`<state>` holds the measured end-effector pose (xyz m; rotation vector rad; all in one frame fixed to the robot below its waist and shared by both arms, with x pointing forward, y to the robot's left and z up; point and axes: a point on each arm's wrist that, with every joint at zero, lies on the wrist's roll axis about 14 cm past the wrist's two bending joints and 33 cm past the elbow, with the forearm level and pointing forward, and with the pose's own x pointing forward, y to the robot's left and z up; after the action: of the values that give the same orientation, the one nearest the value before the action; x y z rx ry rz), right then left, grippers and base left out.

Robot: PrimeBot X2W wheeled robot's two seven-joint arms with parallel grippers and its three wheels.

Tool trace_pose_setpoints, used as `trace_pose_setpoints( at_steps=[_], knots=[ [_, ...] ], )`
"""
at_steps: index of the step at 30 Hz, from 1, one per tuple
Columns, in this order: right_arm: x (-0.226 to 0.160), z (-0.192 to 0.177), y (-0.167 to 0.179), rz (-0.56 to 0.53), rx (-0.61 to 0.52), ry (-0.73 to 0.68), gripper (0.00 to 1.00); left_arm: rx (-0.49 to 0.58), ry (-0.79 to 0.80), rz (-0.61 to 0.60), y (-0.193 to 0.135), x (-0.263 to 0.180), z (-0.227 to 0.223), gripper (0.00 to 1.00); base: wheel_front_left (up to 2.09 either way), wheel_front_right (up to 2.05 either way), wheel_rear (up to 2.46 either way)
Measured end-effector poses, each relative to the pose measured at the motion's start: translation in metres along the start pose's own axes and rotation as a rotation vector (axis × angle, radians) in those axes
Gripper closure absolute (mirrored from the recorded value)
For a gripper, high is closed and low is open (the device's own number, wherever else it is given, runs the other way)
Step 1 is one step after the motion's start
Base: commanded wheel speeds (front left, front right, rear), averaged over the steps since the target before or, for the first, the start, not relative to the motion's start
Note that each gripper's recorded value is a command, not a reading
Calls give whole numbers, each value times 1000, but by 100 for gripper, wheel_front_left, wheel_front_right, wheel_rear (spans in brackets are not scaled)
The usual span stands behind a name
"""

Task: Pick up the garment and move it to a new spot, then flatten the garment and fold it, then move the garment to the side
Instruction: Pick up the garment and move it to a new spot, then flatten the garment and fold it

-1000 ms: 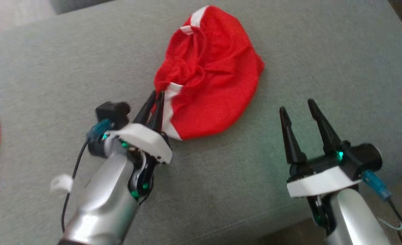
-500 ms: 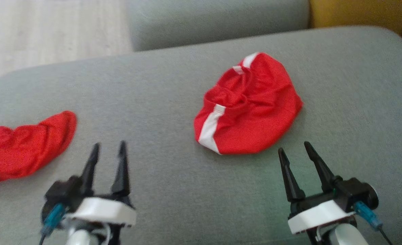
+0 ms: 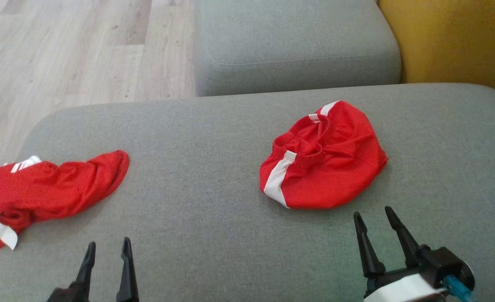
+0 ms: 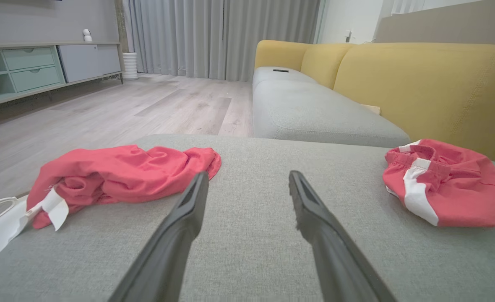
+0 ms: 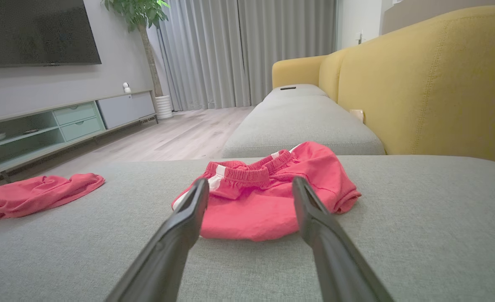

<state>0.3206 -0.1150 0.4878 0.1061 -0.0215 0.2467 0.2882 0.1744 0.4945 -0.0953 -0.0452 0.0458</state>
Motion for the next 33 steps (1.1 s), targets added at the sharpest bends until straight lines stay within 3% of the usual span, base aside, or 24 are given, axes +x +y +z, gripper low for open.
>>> trace_pose_setpoints(
  at_steps=[33],
  knots=[
    [-13, 2, -6, -30, -2, -13, 0, 43, 1, -75, -20, -4, -3, 0, 0, 0, 0]
  ],
)
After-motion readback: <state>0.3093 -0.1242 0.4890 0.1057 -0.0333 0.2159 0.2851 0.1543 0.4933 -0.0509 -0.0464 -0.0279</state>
